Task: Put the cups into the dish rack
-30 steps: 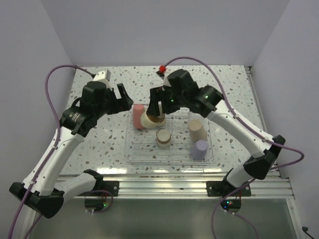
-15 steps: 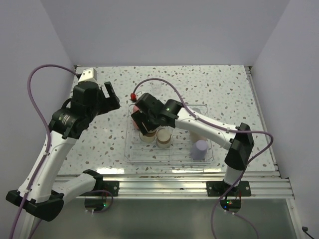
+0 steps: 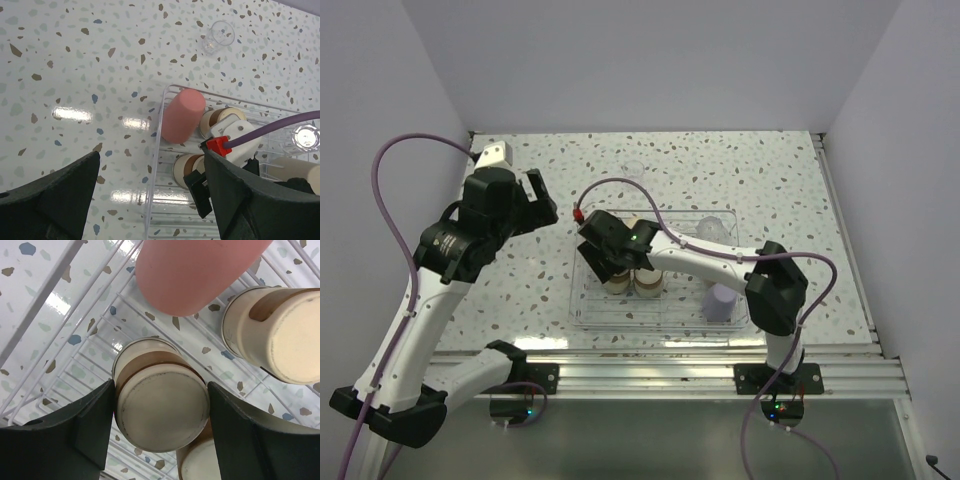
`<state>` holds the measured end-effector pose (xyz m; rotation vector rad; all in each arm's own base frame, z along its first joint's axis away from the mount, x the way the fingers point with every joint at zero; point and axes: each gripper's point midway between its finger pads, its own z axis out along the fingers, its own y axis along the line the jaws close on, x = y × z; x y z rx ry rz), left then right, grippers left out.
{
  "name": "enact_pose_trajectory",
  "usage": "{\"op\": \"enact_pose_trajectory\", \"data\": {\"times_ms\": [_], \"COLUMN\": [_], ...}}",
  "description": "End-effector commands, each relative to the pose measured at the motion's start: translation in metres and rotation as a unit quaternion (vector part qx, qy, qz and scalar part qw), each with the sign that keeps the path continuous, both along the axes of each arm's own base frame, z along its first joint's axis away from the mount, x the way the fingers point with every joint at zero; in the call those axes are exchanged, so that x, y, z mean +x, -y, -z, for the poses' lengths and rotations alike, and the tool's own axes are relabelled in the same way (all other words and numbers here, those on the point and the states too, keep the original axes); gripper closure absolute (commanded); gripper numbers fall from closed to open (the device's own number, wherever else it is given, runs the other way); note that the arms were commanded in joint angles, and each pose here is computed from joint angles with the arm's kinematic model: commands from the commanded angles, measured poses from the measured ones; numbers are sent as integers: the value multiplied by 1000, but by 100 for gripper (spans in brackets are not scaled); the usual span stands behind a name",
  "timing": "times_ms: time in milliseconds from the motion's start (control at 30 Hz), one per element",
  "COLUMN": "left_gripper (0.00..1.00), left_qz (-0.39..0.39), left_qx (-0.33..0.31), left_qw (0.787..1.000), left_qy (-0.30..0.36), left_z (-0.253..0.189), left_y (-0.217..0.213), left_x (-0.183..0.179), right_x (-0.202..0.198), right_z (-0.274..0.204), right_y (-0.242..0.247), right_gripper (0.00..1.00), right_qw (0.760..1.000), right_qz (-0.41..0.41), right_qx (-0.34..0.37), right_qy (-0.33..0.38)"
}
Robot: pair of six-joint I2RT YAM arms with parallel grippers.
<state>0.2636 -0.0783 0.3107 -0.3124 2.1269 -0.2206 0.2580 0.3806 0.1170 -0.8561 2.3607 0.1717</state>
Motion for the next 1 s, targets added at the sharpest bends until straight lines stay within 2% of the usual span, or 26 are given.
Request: {"op": "enact_pose_trajectory", "data": {"times_ms": [0, 333, 433, 467, 567, 600, 733, 833, 967], "left_gripper": [13, 13, 13, 13, 13, 13, 13, 13, 13], "left_qz": [-11, -14, -13, -11, -9, -9, -6, -2, 3], "left_qx": [4, 7, 6, 5, 5, 5, 8, 11, 13], "left_qw": [1000, 1000, 1000, 1000, 1000, 1000, 1000, 1000, 1000], "left_qy": [2, 2, 2, 1, 0, 0, 2, -2, -1], "left_z": [0, 2, 2, 2, 3, 3, 3, 6, 7], "left_y": [-6, -6, -5, -4, -3, -3, -2, 0, 3], "left_x": [-2, 1, 4, 4, 6, 6, 7, 10, 17], "right_x": [12, 4, 2, 1, -1, 0, 0, 1, 4], "right_z": [-8, 9, 11, 10, 8, 7, -4, -25, -66], "right_y": [-10, -10, -11, -11, -11, -11, -11, -12, -12], "right_gripper": [100, 100, 72, 60, 47, 38, 15, 5, 4], "right_qw": [999, 1000, 1000, 1000, 1000, 1000, 1000, 999, 998], "right_qz": [7, -6, -10, -11, -12, -11, -10, -7, 1], "right_qx": [17, 6, 5, 6, 6, 6, 12, 26, 51], "right_qy": [36, 15, 7, 6, 2, 3, 8, 18, 38]}}
